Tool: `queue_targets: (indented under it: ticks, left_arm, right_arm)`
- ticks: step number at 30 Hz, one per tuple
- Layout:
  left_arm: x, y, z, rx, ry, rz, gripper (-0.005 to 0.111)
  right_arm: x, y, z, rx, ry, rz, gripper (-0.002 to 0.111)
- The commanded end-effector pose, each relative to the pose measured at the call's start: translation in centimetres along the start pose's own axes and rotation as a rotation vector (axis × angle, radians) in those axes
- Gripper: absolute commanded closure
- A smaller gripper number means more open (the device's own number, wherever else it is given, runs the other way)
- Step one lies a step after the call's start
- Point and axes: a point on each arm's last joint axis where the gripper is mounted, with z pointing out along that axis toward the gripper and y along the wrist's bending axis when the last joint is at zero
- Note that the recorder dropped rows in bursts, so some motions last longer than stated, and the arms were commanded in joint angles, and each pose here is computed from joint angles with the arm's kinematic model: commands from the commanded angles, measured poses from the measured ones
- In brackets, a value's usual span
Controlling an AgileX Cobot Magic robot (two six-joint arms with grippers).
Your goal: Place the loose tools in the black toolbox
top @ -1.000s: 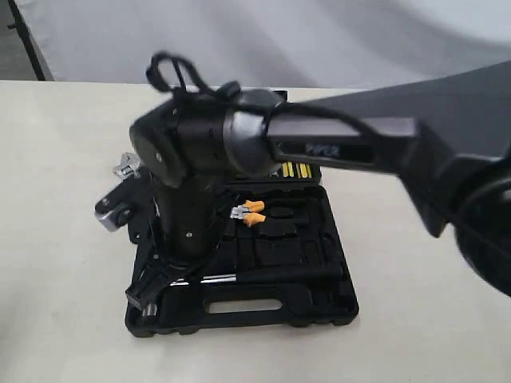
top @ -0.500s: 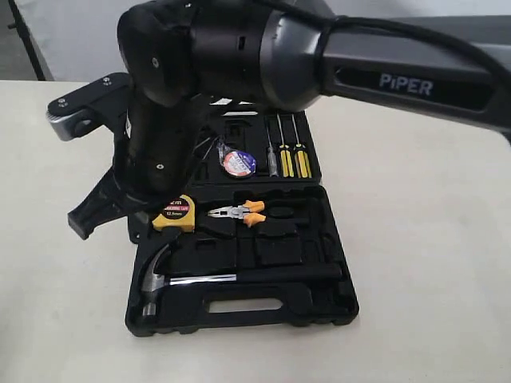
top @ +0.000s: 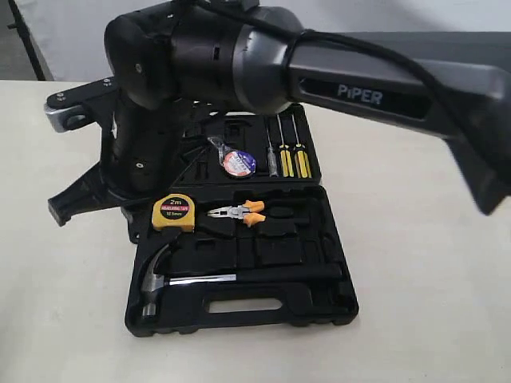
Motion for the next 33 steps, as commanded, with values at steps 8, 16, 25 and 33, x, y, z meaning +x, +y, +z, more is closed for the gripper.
queue_targets:
  ticks: [8,16,25,33]
  left_arm:
    - [0.2,0.0,-0.1,0.014,-0.007,-0.022,0.105]
    - [0.2,0.0,-0.1,0.014,-0.007,-0.022,0.105]
    - [0.2,0.0,-0.1,0.014,-0.007,-0.022,0.105]
    - [0.2,0.0,-0.1,0.014,-0.007,-0.022,0.105]
  right_arm:
    - [-7.5,-2.3,10.0,0.25,-0.193,0.005,0.108]
    - [-7.2,-4.5,12.6,0.24,-0.178,0.124,0.053]
    - [-6.0,-4.5,15.5,0.145,-0.102,0.171,0.056]
    - [-4.6,-3.5,16.4,0.052,0.041,0.146,0.082]
